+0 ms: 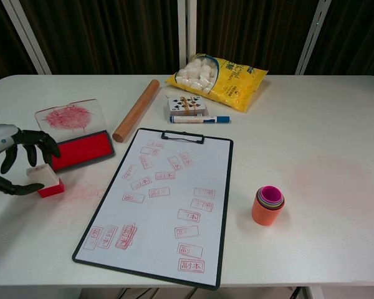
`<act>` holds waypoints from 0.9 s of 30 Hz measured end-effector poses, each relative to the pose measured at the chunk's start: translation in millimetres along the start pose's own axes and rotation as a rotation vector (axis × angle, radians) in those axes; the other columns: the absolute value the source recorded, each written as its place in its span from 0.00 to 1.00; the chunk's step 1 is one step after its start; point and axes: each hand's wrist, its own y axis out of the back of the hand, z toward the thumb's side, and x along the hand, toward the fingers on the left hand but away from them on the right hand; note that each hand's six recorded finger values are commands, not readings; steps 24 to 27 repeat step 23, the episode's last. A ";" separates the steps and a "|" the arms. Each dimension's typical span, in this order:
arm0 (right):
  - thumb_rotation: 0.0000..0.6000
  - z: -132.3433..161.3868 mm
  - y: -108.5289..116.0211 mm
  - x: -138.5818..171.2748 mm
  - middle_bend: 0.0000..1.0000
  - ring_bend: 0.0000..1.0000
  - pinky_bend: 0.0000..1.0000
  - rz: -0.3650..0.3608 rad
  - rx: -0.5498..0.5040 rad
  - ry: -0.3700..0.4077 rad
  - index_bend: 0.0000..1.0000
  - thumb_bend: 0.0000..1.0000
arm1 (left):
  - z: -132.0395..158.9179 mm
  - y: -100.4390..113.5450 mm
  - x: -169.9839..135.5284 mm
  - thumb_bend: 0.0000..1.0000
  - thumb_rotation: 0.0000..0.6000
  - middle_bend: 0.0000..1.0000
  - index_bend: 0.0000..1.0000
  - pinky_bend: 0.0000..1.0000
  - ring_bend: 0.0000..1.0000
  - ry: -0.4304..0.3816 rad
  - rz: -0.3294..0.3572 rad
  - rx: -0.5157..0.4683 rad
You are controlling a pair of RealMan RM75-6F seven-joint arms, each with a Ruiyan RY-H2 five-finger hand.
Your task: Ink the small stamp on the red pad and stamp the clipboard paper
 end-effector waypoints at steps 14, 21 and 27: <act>1.00 -7.3 12.2 7.4 0.00 0.00 0.00 -0.058 0.021 0.038 0.00 0.30 | -27.9 137.3 -59.6 0.10 0.00 0.08 0.15 0.20 0.05 0.077 0.222 0.355; 1.00 -25.7 13.6 19.9 0.00 0.00 0.00 -0.046 0.042 0.032 0.00 0.30 | -57.3 149.5 -111.1 0.10 0.00 0.08 0.14 0.19 0.04 0.192 0.196 0.383; 1.00 -29.0 10.1 20.3 0.00 0.00 0.00 -0.027 0.039 0.021 0.00 0.30 | -62.0 148.9 -119.6 0.10 0.00 0.08 0.14 0.19 0.04 0.213 0.194 0.357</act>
